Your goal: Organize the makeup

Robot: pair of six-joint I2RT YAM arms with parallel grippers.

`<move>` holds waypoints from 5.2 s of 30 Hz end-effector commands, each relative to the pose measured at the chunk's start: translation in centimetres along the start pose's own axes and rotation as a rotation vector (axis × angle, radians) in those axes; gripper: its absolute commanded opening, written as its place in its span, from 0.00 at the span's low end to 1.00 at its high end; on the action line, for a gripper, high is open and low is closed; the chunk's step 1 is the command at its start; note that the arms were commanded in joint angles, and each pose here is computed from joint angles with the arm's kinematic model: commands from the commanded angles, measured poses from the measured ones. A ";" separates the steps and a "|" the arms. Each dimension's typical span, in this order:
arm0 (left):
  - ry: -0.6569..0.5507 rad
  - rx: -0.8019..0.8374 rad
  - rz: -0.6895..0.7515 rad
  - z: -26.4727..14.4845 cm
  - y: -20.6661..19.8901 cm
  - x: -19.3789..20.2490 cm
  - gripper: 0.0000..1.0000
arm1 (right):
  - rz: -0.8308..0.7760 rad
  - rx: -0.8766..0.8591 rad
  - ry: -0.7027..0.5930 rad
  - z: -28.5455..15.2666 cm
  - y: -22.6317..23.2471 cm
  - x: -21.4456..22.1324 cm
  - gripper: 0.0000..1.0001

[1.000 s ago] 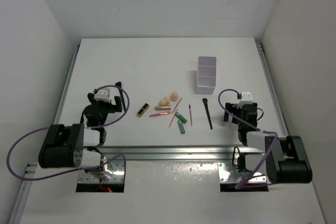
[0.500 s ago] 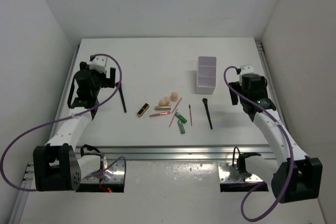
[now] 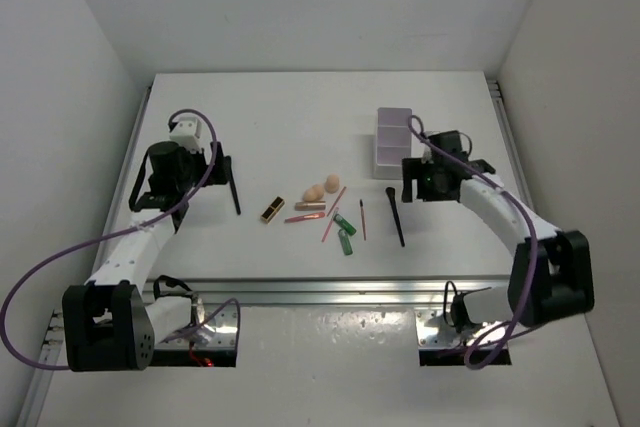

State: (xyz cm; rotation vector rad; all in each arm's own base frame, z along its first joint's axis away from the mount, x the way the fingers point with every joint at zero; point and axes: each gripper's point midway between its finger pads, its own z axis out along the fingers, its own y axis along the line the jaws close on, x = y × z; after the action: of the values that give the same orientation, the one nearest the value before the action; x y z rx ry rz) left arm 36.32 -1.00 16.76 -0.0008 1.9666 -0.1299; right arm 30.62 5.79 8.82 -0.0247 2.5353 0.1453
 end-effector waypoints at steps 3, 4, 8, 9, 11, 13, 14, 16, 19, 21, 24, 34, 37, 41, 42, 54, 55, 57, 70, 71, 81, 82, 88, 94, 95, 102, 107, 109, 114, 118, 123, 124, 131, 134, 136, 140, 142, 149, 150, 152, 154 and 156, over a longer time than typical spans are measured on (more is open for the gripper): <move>0.048 -0.011 -0.034 -1.0 0.0 1.8 0.99 | -0.031 0.015 0.138 3.1 2.4 3.4 0.88; 0.039 -0.021 -0.032 -1.1 0.2 1.5 0.99 | -0.034 0.017 0.115 3.6 2.6 2.6 0.88; 0.049 -0.032 -0.003 -1.3 0.5 2.2 0.99 | -0.081 0.001 0.133 5.5 3.7 1.4 0.67; 0.048 -0.040 -0.006 -1.3 0.8 2.2 0.99 | -0.089 0.007 0.173 6.5 3.6 2.2 0.56; 0.060 -0.050 -0.008 -1.3 1.0 2.8 0.99 | -0.114 0.027 0.197 7.3 3.6 2.0 0.54; 0.069 -0.050 -0.009 -1.3 1.0 3.3 0.99 | -0.134 0.041 0.237 8.0 3.3 2.9 0.53; 0.069 -0.050 -0.009 -1.3 1.0 3.3 0.99 | -0.145 0.033 0.250 8.3 3.5 3.1 0.53; 0.069 -0.060 -0.013 -1.5 1.4 3.4 0.99 | -0.166 0.016 0.264 9.0 3.9 3.6 0.49; 0.077 -0.069 -0.018 -1.5 1.7 3.9 0.99 | -0.165 0.009 0.259 9.6 4.1 3.6 0.42; 0.068 -0.059 -0.017 -1.5 1.6 3.6 0.99 | -0.169 0.013 0.271 10.0 4.1 3.8 0.37; 0.059 -0.059 -0.016 -1.4 1.6 3.4 0.99 | -0.176 0.046 0.320 10.5 3.5 4.6 0.27; 0.077 -0.059 -0.023 -1.1 1.8 4.2 0.99 | -0.293 -0.121 0.245 7.7 6.5 3.1 0.00; 0.087 -0.050 -0.025 -1.0 1.6 4.5 0.99 | -0.364 -0.251 0.094 4.7 9.8 -0.7 0.00; 0.098 -0.041 -0.026 -0.7 1.5 4.8 0.99 | -0.361 -0.374 -0.209 0.3 13.0 -7.8 0.00; 0.098 -0.041 -0.026 -0.6 1.5 4.8 0.99 | -0.365 -0.387 -0.314 -0.2 13.6 -9.8 0.00; 0.097 -0.031 -0.018 0.0 1.5 4.0 0.99 | -0.133 -0.016 -1.196 -4.9 7.0 -30.0 0.00; 0.108 -0.032 -0.019 0.2 1.5 4.3 0.99 | -0.133 -0.007 -1.206 -4.2 6.9 -30.4 0.00; 0.097 -0.031 -0.018 0.2 1.5 3.8 0.99 | -0.122 0.027 -1.197 -3.4 6.2 -30.7 0.00; 0.160 -0.032 -0.018 1.2 1.8 5.0 0.99 | -0.055 0.042 -1.163 1.4 4.2 -29.9 0.00; 0.159 -0.043 -0.017 1.2 2.0 5.0 0.99 | -0.055 0.035 -1.149 1.8 4.3 -29.4 0.00; 0.234 -0.043 -0.034 2.6 1.6 5.9 0.93 | -0.021 0.011 -1.078 3.5 4.4 -23.8 0.00; 0.248 -0.055 -0.044 2.7 1.7 6.0 0.93 | -0.008 0.020 -1.073 3.7 4.1 -23.5 0.02; 0.430 -0.113 -0.073 4.2 1.6 7.6 0.84 | -0.019 0.015 -1.047 4.1 4.3 -22.9 0.50; 0.560 -0.169 -0.063 7.0 1.6 9.1 0.81 | -0.025 0.123 -1.020 2.4 2.9 -23.1 0.67; 0.546 -0.166 -0.047 7.6 1.0 8.5 0.81 | -0.019 0.143 -1.025 1.6 2.6 -23.5 0.67; 0.605 -0.218 0.024 9.4 0.5 10.7 0.77 | -0.091 0.173 -0.953 0.4 2.0 -21.4 0.70; 0.643 -0.219 0.022 10.0 0.2 12.0 0.55 | -0.106 0.178 -0.958 -1.0 1.9 -20.5 0.70; 0.667 -0.225 0.014 10.1 0.3 13.0 0.41 | -0.110 0.181 -0.956 -1.6 1.8 -20.4 0.70; 0.704 -0.199 -0.024 10.1 0.3 14.1 0.00 | -0.133 0.167 -0.940 -2.2 2.1 -20.1 0.70; 0.695 -0.136 -0.057 10.0 -0.7 13.5 0.00 | -0.183 0.103 -0.923 -2.6 3.3 -19.9 0.71; 0.497 0.062 0.125 9.7 -2.3 5.3 0.00 | -0.393 -0.233 -0.815 -4.6 9.7 -20.0 0.81; 0.426 0.159 0.161 9.8 -3.8 2.8 0.00 | -0.406 -0.279 -0.755 -4.3 10.3 -19.0 0.85; -0.049 0.805 0.404 3.4 -14.4 -10.0 0.00 | -0.313 -0.790 -0.744 -7.6 18.1 -18.7 0.80; -0.107 0.890 0.389 1.9 -17.7 -11.6 0.00 | -0.175 -0.936 -0.790 -8.8 20.6 -21.2 0.69; -0.142 0.898 0.325 1.6 -19.1 -13.1 0.00 | -0.091 -1.016 -0.774 -9.8 22.4 -21.9 0.65; -0.181 0.889 0.284 1.7 -20.2 -14.2 0.00 | -0.026 -1.080 -0.807 -10.2 25.7 -22.5 0.64; -0.195 0.890 0.285 1.3 -20.7 -14.6 0.00 | 0.022 -1.048 -0.853 -10.0 25.8 -23.4 0.64; -0.185 0.885 0.286 1.5 -21.5 -13.8 0.00 | 0.038 -1.074 -0.807 -9.1 28.4 -23.2 0.65; -0.185 0.886 0.286 1.5 -21.5 -13.8 0.00 | 0.046 -1.067 -0.791 -8.3 28.5 -23.0 0.66; -0.184 0.894 0.289 1.3 -21.9 -13.7 0.00 | 0.056 -1.050 -0.794 -7.8 28.7 -23.0 0.66; -0.182 0.894 0.288 1.1 -21.8 -13.6 0.00 | 0.066 -1.031 -0.791 -7.2 28.8 -23.1 0.66; -0.171 0.903 0.287 1.1 -22.2 -13.0 0.00 | 0.075 -1.036 -0.779 -6.8 29.2 -23.1 0.65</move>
State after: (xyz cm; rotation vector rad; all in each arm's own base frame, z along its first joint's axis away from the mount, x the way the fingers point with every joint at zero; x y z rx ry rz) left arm 41.72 -21.44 29.40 0.8032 1.6171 -0.7672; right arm 43.78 33.01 28.01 -0.2488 1.5371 1.1955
